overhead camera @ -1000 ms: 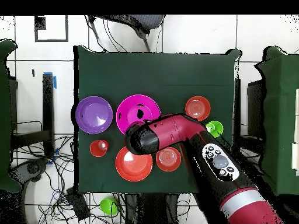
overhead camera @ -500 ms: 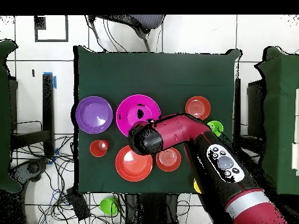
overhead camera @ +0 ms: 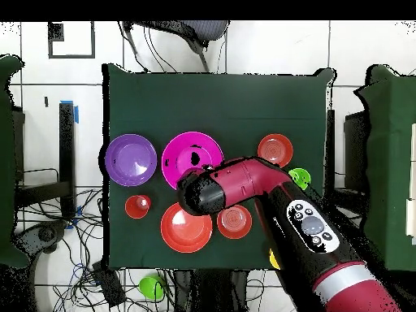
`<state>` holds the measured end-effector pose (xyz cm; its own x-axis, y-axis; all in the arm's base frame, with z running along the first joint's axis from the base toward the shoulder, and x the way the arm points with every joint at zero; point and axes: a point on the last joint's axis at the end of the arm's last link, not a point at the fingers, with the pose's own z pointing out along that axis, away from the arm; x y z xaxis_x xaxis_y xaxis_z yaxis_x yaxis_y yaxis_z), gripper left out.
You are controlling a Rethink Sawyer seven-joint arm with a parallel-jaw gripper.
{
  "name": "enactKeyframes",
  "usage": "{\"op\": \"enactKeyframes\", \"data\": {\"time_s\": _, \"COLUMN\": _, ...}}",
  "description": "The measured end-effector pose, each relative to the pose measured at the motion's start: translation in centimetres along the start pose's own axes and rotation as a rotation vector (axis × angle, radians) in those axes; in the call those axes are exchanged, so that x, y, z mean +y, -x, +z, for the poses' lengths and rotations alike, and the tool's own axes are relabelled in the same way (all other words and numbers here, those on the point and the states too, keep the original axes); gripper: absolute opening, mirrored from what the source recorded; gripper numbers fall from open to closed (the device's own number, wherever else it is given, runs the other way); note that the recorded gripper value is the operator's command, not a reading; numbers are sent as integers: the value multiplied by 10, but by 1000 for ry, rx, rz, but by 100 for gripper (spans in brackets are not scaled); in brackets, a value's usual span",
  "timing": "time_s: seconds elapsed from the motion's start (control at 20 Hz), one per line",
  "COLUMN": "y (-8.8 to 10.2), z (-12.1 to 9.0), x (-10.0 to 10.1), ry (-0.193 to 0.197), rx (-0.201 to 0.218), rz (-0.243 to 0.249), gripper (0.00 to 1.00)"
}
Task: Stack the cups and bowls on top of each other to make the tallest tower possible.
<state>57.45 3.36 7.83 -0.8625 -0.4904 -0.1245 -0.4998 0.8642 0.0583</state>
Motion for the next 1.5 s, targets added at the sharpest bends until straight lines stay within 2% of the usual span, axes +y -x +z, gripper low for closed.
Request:
{"op": "enactKeyframes", "data": {"time_s": 0.5, "y": -7, "z": 8, "x": -4, "ry": 19, "rx": 1, "rz": 7, "gripper": 100}}
{"op": "enactKeyframes", "data": {"time_s": 1.0, "y": -27, "z": 21, "x": -11, "ry": 2, "rx": 28, "rz": -38, "gripper": 100}}
{"op": "enactKeyframes", "data": {"time_s": 1.5, "y": -34, "z": 23, "x": -17, "ry": -15, "rx": 36, "rz": -61, "gripper": 100}}
